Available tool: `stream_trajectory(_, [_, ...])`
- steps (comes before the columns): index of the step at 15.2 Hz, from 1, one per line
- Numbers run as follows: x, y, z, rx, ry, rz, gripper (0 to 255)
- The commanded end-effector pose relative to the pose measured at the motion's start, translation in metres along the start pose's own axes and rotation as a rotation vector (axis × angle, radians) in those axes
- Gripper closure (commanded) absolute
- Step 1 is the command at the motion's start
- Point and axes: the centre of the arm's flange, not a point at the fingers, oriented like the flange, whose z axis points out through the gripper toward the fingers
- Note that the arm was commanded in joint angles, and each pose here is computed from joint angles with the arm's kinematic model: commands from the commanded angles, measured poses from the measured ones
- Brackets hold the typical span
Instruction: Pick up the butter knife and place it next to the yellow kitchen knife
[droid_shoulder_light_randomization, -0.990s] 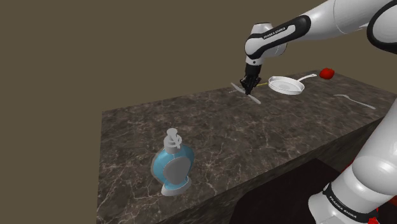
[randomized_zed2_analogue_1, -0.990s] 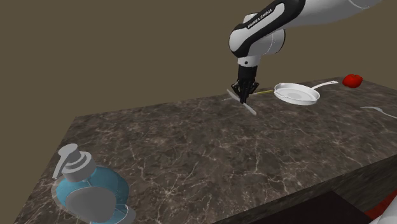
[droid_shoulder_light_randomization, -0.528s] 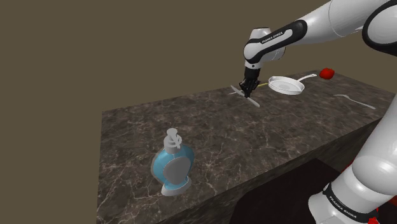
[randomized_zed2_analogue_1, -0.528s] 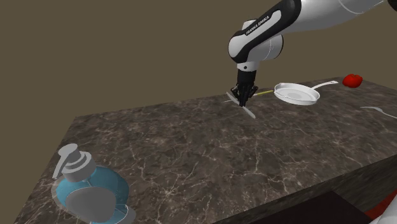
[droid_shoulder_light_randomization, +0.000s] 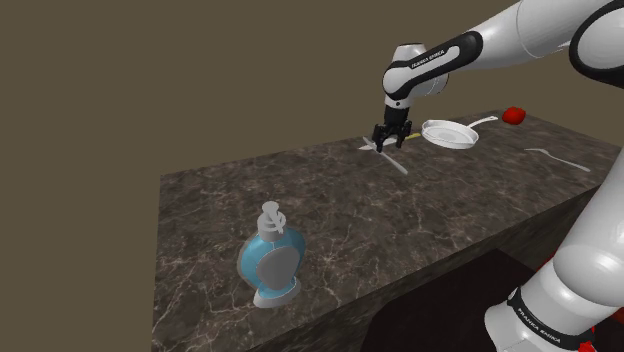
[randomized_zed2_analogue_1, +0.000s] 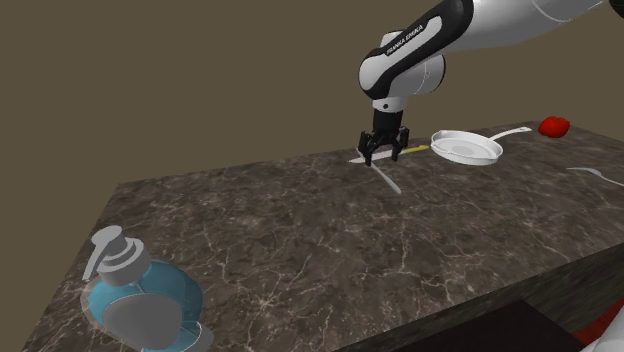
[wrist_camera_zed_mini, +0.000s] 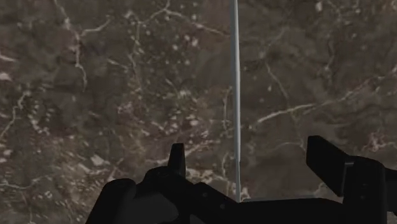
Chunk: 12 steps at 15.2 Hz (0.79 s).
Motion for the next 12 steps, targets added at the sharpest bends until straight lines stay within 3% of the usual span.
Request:
stream_trajectory(1, [0.000,0.000,0.000,0.000,0.000,0.000,0])
stream_trajectory(5, [0.000,0.000,-0.050,0.000,0.000,0.000,0])
stream_trajectory(12, [0.000,0.000,-0.050,0.000,0.000,0.000,0])
